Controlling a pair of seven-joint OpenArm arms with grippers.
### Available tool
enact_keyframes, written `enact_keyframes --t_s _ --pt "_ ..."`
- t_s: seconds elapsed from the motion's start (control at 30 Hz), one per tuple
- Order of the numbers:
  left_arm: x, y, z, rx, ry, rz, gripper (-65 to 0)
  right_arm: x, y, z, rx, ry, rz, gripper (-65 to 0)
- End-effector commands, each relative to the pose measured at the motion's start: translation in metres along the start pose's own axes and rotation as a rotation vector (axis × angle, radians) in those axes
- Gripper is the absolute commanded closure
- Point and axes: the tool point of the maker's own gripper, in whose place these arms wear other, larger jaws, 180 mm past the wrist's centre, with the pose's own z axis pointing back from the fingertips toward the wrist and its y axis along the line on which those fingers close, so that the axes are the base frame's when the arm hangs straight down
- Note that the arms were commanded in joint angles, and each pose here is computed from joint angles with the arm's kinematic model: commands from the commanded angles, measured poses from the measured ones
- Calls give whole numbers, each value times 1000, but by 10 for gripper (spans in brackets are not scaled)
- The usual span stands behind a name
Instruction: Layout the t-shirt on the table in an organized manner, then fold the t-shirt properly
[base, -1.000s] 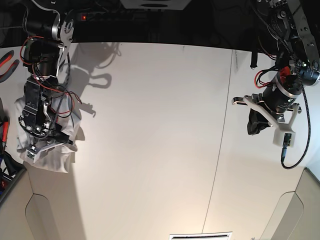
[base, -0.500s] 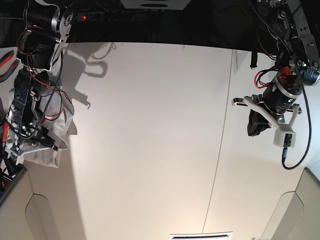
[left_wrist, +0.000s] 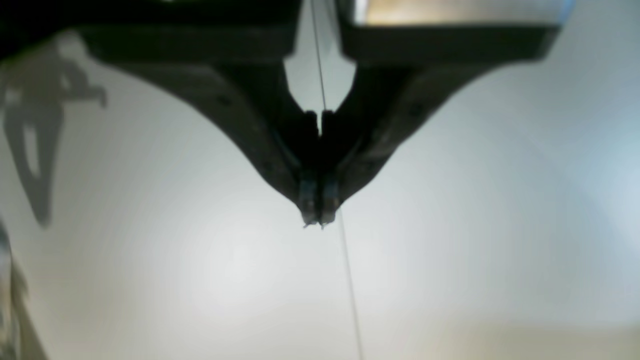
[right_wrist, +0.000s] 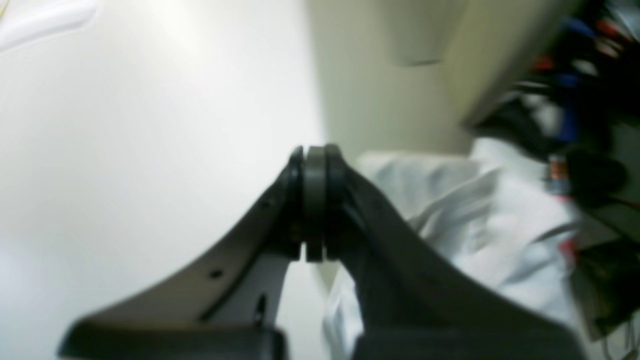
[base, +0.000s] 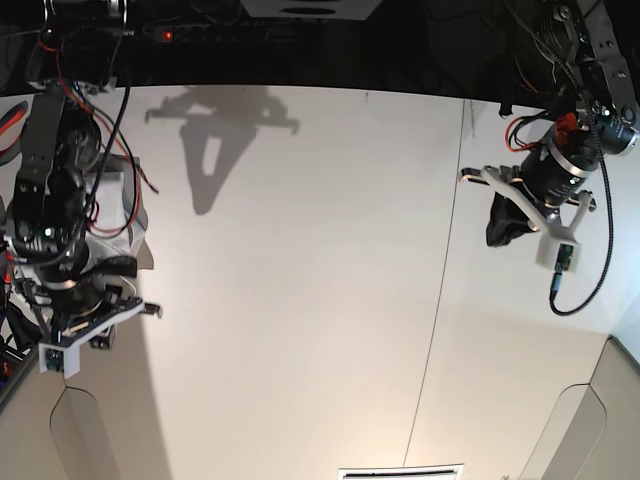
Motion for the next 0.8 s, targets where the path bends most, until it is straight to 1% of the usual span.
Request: enact_keyframes --t_s 0.0,0.13,0.2,0.27,0.37,0.47,0.53,0.63,0.7,0.77 --pt "0 -5 4 -27 -7 -6 0 7 1 10 17 -34 40 0" --pt "-43 -19 21 -118 125 -2 0 -31 17 44 116 37 152 0" --pt "-68 -25 35 -168 199 -7 0 -53 14 63 130 90 191 0" --pt "-89 -27 49 -199 264 -20 0 -77 9 82 142 157 229 0" --pt "-115 -21 69 -199 358 -41 0 -118 9 109 202 285 281 0" --pt "-140 -11 90 -194 463 -80 0 -166 9 139 285 443 313 0" --pt "-152 1 103 -175 534 -133 0 -190 8 159 331 525 337 0" --pt "-172 25 121 -138 646 -213 0 -217 0 182 372 623 371 0" --pt "-186 42 131 -123 701 -227 0 -236 -6 195 404 690 386 0" --pt "-203 62 137 -102 735 -203 0 -259 -13 204 427 759 377 0"
